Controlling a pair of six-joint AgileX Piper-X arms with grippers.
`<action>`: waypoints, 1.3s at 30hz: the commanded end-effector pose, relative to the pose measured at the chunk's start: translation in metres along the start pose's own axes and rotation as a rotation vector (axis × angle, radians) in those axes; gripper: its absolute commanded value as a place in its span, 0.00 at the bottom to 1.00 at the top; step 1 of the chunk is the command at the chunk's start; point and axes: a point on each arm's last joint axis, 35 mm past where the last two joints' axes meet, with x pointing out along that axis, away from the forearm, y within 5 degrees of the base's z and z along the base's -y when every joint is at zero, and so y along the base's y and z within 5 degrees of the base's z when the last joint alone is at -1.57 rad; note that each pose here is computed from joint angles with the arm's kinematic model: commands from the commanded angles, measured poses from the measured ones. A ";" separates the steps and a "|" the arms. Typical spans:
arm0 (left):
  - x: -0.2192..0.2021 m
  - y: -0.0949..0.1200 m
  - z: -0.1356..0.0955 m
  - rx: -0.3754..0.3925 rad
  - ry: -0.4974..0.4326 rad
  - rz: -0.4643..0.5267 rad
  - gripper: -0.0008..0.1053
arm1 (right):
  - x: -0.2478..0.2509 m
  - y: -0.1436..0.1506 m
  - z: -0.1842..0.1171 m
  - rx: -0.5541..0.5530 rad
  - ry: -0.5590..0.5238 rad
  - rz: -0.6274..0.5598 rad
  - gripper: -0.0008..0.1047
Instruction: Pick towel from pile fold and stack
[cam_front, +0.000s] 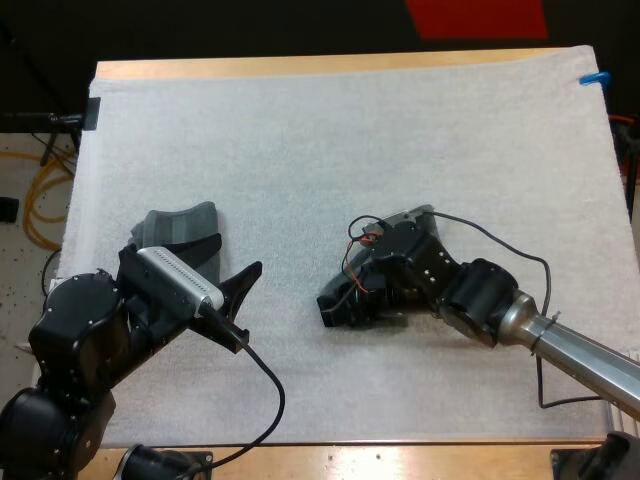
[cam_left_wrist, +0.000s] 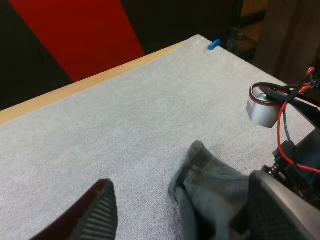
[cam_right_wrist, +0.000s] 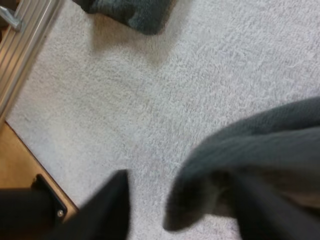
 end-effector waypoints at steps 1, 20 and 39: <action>-0.002 -0.002 0.004 0.007 -0.022 -0.013 0.54 | -0.006 0.003 0.002 -0.039 -0.021 0.014 0.60; -0.002 -0.001 -0.002 -0.013 0.029 -0.005 0.54 | -0.029 -0.106 0.005 0.029 -0.049 -0.451 0.62; -0.002 0.000 -0.008 -0.034 0.082 0.003 0.54 | 0.040 -0.220 -0.032 0.192 -0.040 -0.313 0.57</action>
